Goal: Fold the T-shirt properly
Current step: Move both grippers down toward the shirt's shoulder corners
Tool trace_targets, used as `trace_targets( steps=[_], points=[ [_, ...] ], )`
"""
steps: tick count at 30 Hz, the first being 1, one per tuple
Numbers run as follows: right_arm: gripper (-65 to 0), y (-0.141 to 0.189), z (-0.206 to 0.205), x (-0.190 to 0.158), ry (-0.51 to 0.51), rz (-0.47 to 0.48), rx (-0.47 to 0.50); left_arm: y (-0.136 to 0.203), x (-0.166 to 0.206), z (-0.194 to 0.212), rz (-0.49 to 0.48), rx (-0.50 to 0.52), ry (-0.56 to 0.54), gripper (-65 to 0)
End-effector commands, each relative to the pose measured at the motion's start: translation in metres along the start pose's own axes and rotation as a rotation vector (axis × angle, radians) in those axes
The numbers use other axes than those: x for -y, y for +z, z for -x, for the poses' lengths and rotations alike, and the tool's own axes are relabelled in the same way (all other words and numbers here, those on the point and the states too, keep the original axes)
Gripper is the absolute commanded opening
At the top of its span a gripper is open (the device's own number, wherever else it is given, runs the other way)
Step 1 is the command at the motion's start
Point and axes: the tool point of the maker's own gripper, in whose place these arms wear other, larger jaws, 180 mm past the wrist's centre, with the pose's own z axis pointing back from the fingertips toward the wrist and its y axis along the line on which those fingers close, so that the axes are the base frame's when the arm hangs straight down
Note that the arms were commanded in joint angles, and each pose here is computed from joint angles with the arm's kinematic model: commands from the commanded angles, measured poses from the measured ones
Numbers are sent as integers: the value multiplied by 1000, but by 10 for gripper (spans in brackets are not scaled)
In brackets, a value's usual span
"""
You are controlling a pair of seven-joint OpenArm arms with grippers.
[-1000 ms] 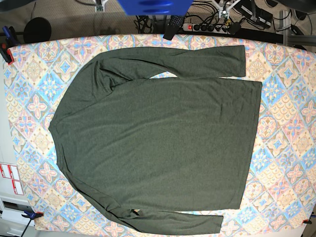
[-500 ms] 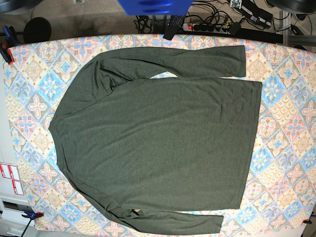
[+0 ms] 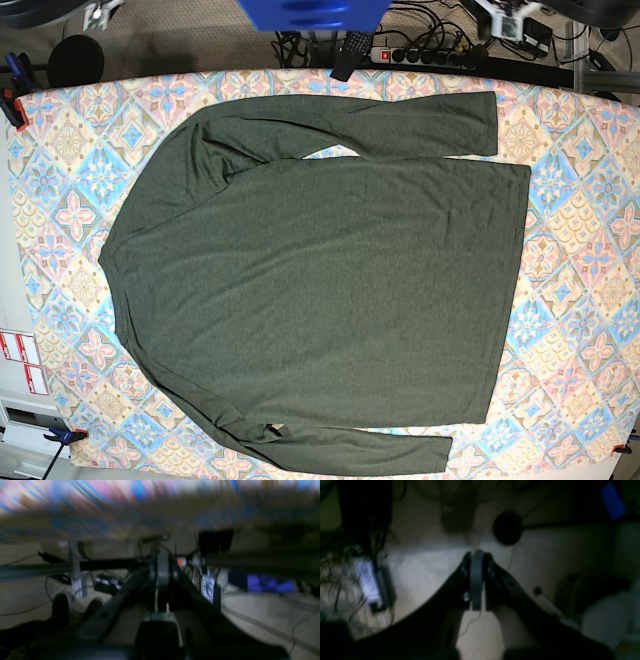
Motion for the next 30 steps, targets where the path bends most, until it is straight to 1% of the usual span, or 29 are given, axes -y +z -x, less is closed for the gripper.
trace_targets(
  steps=[1,4,5,8,10,11,13,15,17,20,25,27,30],
  points=[
    [-650,7,-8,7,18,9,22,5,2,-11,14,32,7,-650],
    [-650,13,-32,8,26,8,56,4,-8,-35,11,86,36,-650],
    [-650,14,-43,8,27,8,69,3,-8,-42,12,103,55,-630],
    [-650,18,-63,7,24,8,84,5,-12,-65,3,162,88,-536],
    [-650,19,-69,7,25,8,80,5,-14,-72,1,181,96,-475],
    [-650,19,-73,7,23,9,79,3,-13,-78,3,197,96,-441],
    [-650,20,-75,7,22,10,65,-6,-14,-89,2,227,95,-396],
    [-650,20,-78,5,22,6,62,-14,-16,-86,-2,198,99,-365],
    [-650,20,-85,3,20,4,77,-26,-15,-92,2,175,101,-353],
    [-639,17,-92,3,12,5,76,-41,-13,-91,12,87,106,-352],
    [-573,13,-101,2,0,9,80,-61,-5,-94,71,-31,236,-352],
    [-561,12,-102,2,-1,9,82,-68,-4,-90,87,-70,285,-352],
    [-556,12,-102,2,-1,9,82,-75,-9,-80,79,-110,316,-352]
  ],
)
